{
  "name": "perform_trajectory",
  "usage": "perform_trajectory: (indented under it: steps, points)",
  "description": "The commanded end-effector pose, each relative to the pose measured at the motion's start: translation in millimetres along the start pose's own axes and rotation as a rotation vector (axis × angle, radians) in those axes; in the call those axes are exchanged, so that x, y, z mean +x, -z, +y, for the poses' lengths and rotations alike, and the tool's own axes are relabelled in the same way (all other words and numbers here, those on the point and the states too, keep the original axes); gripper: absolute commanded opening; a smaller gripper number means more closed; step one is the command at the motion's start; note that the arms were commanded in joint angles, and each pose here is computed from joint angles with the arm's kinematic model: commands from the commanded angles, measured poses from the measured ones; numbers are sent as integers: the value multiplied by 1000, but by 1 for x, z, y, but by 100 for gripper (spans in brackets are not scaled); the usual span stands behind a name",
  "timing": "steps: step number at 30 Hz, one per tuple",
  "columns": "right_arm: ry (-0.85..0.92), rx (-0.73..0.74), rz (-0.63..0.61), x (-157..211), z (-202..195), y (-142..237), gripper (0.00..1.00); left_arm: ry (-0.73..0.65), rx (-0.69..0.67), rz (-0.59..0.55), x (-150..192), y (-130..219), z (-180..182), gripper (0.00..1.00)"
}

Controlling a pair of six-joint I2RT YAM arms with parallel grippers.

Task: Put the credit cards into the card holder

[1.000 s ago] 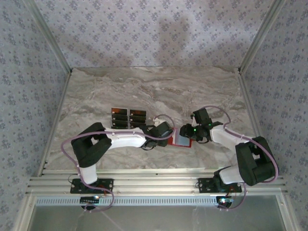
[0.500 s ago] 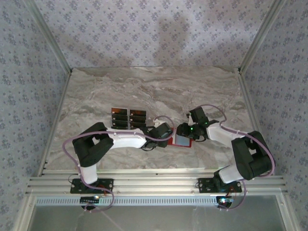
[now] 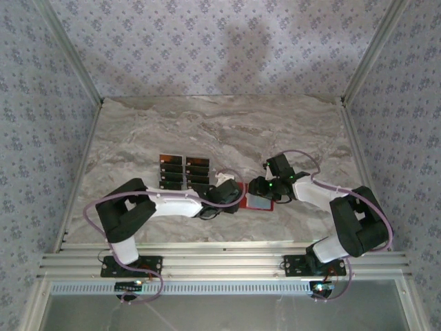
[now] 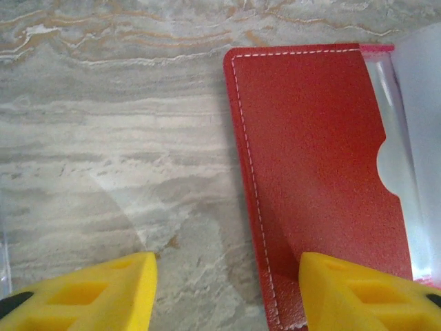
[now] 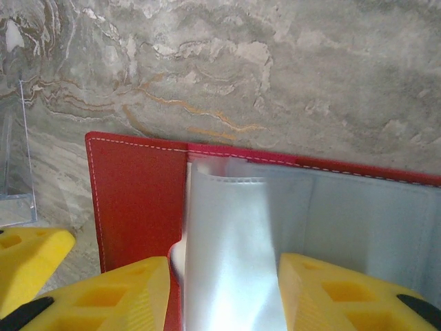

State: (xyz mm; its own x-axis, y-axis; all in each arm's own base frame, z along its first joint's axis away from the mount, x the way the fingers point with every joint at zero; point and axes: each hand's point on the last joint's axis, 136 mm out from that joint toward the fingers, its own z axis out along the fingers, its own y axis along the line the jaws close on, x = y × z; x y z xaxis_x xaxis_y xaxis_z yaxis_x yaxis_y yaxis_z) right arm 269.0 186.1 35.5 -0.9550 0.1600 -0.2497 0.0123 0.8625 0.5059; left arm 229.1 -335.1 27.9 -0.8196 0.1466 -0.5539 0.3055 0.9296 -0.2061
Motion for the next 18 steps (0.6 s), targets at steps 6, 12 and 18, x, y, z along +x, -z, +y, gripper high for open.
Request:
perform_trajectory:
  steps: [6,12,18]
  points:
    - [-28,-3,13,2,1,-4,48,-39,128,-47,-3,18,-20,62]
    - [-28,-3,16,4,0,-4,48,-92,231,-94,-6,26,-47,63]
    - [-29,-2,16,5,-1,-5,48,-107,281,-130,-10,31,-60,64]
